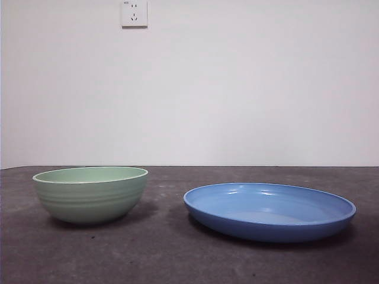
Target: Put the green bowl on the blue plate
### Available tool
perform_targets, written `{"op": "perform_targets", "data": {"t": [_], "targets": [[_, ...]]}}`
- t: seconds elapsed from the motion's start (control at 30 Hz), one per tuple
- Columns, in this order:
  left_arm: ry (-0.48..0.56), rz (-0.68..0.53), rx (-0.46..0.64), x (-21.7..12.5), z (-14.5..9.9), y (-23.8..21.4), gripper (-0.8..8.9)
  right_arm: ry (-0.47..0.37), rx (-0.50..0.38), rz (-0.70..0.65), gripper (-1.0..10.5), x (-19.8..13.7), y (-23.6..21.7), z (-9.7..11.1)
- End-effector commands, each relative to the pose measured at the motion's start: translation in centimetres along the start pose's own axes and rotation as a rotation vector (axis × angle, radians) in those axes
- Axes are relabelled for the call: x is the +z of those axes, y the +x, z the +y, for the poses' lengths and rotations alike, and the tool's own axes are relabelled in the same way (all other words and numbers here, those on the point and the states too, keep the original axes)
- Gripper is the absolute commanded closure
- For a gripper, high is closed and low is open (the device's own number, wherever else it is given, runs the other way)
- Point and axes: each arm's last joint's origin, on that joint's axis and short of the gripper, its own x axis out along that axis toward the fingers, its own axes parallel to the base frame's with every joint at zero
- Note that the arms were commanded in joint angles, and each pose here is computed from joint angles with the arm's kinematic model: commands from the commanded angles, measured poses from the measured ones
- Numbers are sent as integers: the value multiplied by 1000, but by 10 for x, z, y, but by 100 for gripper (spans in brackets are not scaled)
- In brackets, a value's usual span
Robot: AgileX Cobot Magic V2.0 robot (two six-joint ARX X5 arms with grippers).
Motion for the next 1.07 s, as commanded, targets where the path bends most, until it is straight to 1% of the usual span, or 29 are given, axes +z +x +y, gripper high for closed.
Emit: {"op": "perform_targets", "data": {"t": [0.03, 0.17, 0.23, 0.33, 0.4, 0.5, 0.57, 0.63, 0.7, 0.83, 1.0, 1.07], "targets": [[-22, 26, -7, -7, -1, 2, 790, 10, 5, -3, 923, -1, 0, 0], [-66, 24, -6, -7, -1, 2, 790, 53, 13, -3, 923, -1, 0, 0], [-72, 17, -6, -6, -1, 2, 792, 86, 19, -4, 923, -1, 0, 1], [-131, -14, -6, -3, -1, 2, 798, 126, 66, -9, 926, 1, 0, 2], [-148, -28, -7, 1, 0, 1, 797, 159, 96, -26, 935, 6, -1, 3], [-253, -59, -12, 13, 1, -3, 797, 224, 116, -67, 935, 21, -7, 3], [-320, -79, -39, 24, 1, -6, 797, 263, 122, -100, 935, 34, -12, 3], [-347, -92, -82, 36, 1, -9, 797, 294, 129, -129, 935, 48, -16, 3], [-354, -88, -136, 48, 1, -11, 797, 298, 136, -153, 935, 62, -21, 3], [-365, -46, -175, 76, 2, -18, 797, 296, 158, -160, 935, 90, -30, 4], [-375, -46, -215, 125, 6, -28, 797, 290, 267, -79, 935, 123, -38, 7], [-372, -46, -250, 145, 6, -29, 797, 289, 307, -29, 935, 135, -40, 8]]}}
